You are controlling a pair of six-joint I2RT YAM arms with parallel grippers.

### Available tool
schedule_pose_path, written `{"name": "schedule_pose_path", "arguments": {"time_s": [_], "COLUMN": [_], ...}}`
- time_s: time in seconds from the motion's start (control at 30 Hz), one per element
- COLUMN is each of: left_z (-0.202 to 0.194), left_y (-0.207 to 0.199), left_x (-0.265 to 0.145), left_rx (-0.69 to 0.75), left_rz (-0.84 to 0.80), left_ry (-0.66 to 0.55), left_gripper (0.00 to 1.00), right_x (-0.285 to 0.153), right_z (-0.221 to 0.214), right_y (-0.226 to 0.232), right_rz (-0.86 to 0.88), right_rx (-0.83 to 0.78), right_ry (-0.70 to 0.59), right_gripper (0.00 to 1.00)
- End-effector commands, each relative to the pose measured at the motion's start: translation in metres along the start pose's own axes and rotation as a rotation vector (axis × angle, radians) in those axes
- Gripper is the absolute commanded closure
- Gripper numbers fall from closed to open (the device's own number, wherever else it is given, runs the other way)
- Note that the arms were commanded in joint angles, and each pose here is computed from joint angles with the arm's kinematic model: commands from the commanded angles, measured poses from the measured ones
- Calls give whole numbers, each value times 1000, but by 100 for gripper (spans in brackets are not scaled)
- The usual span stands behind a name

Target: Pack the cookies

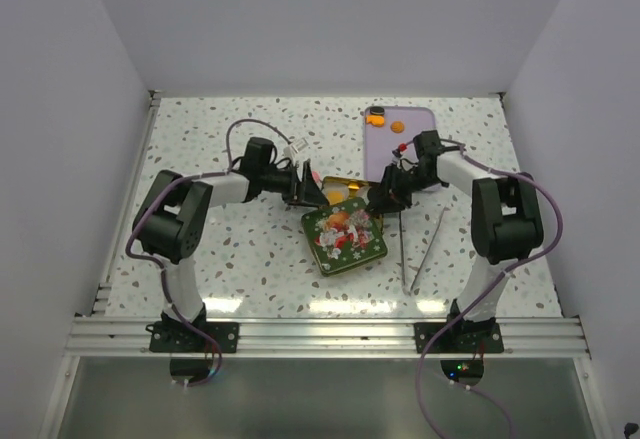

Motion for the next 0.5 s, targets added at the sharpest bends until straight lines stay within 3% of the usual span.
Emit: {"name": "schedule_pose_path", "arguments": {"time_s": [0.0, 0.33, 0.47], "left_z": [-13, -3, -1], "left_y": [-10, -7, -4], "left_x": [-2, -6, -2], "left_rx": [75, 64, 46], "left_rz": [47, 132, 117], "left_ry": [32, -14, 4], "left_gripper": [23, 24, 32], "right_x": [24, 44, 47], "right_z": [-3, -9, -10], "right_y": [13, 8, 6], "right_rz": [-4, -48, -44], "right_rx": [-18, 1, 12], "right_ry": [16, 45, 42], "right_gripper": [71, 76, 77]}}
Point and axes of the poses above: each gripper's point midway between its finger pads, its own x axis out along the fingers, its own y axis along the line the jaws close on, z = x × y, the point moved 6 cm from there along -x, back along the fingers, and after that the axes turned 7 degrees about -x, right-handed, at the moved point
